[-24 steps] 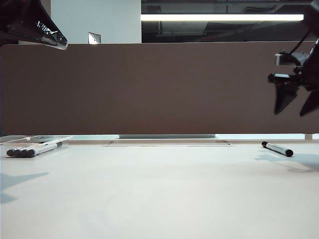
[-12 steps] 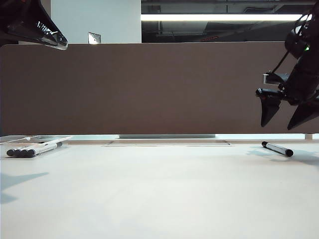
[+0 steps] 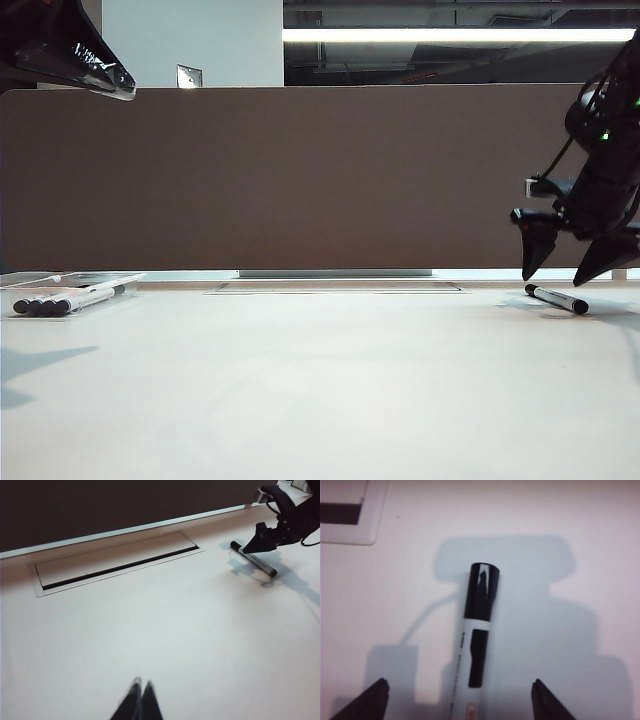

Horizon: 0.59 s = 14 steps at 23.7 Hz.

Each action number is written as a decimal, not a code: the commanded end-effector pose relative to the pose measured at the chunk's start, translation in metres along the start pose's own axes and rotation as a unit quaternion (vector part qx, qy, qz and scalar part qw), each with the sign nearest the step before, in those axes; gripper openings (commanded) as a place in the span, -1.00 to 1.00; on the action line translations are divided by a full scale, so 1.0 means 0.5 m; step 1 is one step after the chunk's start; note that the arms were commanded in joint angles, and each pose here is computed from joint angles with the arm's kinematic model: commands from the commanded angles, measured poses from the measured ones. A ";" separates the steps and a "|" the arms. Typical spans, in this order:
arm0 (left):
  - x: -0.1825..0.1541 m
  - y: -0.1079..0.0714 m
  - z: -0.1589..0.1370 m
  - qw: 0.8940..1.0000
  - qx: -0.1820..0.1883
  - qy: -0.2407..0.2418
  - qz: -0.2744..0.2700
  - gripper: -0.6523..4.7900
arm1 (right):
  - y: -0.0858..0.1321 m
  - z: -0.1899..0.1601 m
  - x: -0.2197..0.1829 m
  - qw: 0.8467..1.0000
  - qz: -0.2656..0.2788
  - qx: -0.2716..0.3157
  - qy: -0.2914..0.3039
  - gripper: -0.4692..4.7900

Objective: Pick up the black marker on the right and put it into the packaging box on the left, making sure the marker fit the shape of the box's grooves.

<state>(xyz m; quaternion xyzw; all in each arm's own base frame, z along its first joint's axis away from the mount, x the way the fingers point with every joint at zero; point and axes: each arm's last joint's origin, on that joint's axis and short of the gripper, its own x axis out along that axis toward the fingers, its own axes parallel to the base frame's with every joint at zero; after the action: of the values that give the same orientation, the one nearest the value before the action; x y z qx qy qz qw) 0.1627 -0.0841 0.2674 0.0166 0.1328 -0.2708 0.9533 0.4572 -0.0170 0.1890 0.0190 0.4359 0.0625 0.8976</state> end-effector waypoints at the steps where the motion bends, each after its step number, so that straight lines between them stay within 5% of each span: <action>1: -0.001 0.000 0.004 1.000 0.001 -0.005 0.000 -0.78 | -0.001 0.006 0.012 1.000 0.000 -0.005 -0.017 0.65; 14: -0.001 0.000 0.004 1.000 0.001 -0.005 0.000 -0.78 | -0.005 -0.008 0.046 1.000 0.003 -0.011 -0.007 0.65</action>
<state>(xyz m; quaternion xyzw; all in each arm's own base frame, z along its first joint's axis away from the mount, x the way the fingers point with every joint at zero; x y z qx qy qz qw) 0.1627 -0.0841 0.2674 0.0166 0.1328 -0.2708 0.9533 0.4681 -0.0173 0.1691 0.0125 0.4273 0.0655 0.9017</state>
